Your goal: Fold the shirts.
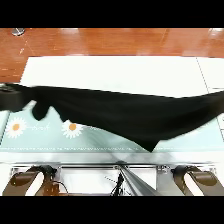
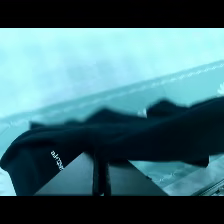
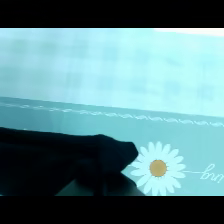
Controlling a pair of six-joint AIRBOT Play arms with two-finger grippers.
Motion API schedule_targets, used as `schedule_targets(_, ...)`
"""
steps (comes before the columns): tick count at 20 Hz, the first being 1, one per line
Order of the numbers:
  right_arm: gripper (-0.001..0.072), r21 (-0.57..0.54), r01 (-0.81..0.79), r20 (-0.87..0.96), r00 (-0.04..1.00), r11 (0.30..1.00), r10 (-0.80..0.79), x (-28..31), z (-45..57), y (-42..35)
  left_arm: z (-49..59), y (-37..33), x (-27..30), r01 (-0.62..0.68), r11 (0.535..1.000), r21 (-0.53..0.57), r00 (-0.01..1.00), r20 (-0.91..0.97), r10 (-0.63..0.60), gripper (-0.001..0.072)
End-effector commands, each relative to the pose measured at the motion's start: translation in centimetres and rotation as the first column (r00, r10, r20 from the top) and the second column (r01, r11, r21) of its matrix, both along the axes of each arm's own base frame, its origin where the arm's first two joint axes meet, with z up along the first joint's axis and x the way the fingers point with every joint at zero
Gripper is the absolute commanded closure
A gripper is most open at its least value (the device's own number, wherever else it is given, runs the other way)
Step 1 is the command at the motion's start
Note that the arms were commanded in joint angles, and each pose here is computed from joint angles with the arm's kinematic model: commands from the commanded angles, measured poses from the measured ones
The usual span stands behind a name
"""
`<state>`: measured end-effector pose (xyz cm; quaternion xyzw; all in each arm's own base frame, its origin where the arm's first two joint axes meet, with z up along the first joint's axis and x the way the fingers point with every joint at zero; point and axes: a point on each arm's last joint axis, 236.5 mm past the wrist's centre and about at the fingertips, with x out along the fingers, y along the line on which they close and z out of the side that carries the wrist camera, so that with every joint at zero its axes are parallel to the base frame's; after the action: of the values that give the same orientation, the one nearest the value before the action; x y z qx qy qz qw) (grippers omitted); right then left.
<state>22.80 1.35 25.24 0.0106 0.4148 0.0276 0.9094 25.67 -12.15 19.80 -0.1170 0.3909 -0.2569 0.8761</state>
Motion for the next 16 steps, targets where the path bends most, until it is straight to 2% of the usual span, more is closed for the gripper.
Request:
schedule_targets(1, 0.0686, -0.094, 0.135, -0.062, 0.988, 0.986, -0.141, 6.9, -7.1, -3.8, -9.2, -0.8, 3.3, -0.055, 0.998, -0.032, 0.986, -0.159, 0.049, 0.0677)
schedule_targets(4, 0.0686, -0.132, 0.142, -0.142, 0.977, 0.981, -0.161, 12.9, -10.9, -4.5, -12.6, -1.5, 8.8, -0.110, 0.993, -0.029, 0.979, -0.177, 0.103, 0.0677)
schedule_targets(7, 0.0686, -0.071, 0.136, -0.246, 0.958, 0.988, -0.149, 17.5, -15.1, -3.1, -15.3, -2.0, 14.3, -0.142, 0.990, -0.016, 0.970, -0.200, 0.136, 0.0677)
schedule_targets(12, 0.0684, 0.075, 0.157, -0.345, 0.931, 0.985, -0.122, 22.3, -20.4, 0.1, -18.0, -3.3, 19.9, -0.089, 0.996, -0.005, 0.955, -0.285, 0.084, 0.0662)
schedule_targets(13, 0.0617, 0.109, 0.170, -0.342, 0.932, 0.979, -0.123, 23.0, -20.9, 0.7, -18.4, -3.7, 19.8, -0.062, 0.998, -0.007, 0.946, -0.318, 0.056, 0.0521)
schedule_targets(14, 0.0320, 0.170, 0.169, -0.325, 0.940, 0.971, -0.107, 23.8, -20.8, 2.0, -18.9, -4.1, 19.2, -0.028, 1.000, -0.008, 0.933, -0.359, 0.023, 0.0230)
schedule_targets(15, 0.0084, 0.217, 0.147, -0.303, 0.950, 0.965, -0.076, 24.3, -20.4, 2.8, -19.4, -4.3, 18.0, 0.053, 0.999, 0.007, 0.918, -0.393, -0.046, 0.0007)
schedule_targets(16, 0.0077, 0.248, 0.144, -0.303, 0.951, 0.958, -0.064, 24.4, -20.0, 3.1, -19.9, -3.5, 16.7, 0.124, 0.991, 0.049, 0.896, -0.434, -0.090, 0.0001)
